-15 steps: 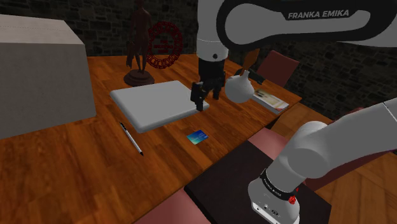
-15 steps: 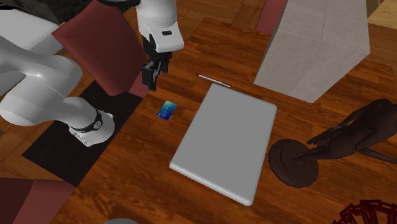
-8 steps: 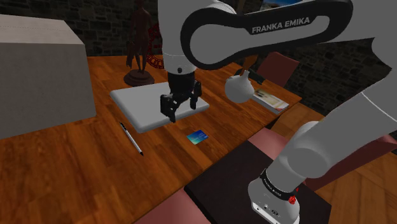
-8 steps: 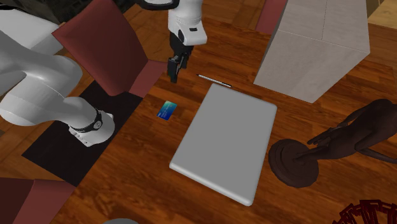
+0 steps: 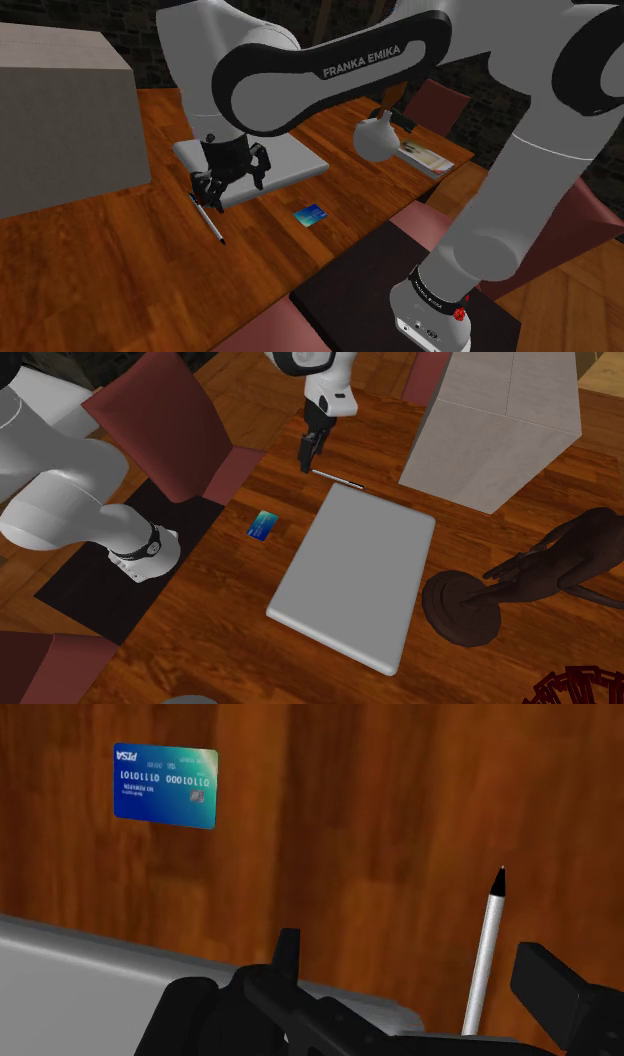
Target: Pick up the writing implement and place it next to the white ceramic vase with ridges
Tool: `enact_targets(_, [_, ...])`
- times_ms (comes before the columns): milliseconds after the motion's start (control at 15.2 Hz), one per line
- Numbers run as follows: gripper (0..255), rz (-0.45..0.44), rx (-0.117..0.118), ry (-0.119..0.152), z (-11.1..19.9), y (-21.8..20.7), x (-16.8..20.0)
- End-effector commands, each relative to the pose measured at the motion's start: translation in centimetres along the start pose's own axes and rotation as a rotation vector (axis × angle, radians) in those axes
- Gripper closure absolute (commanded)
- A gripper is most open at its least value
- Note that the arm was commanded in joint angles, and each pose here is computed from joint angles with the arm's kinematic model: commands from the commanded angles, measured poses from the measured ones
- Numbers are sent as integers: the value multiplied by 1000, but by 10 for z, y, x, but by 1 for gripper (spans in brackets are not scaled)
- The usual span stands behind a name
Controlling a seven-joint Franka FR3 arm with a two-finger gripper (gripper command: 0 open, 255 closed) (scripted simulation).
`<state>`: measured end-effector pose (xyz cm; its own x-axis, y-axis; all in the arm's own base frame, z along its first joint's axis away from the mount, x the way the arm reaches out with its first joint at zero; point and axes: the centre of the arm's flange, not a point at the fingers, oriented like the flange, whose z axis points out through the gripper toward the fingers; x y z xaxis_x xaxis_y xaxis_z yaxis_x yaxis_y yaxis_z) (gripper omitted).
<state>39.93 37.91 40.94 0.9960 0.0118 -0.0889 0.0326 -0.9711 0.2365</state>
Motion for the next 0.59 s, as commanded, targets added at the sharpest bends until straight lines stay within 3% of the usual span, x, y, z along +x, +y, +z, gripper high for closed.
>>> enact_targets(0, [0,17,-11,6,4,-24,10])
enact_targets(264, [0,44,-31,16,15,-71,33])
enact_targets(528, [0,44,-31,16,36,-70,33])
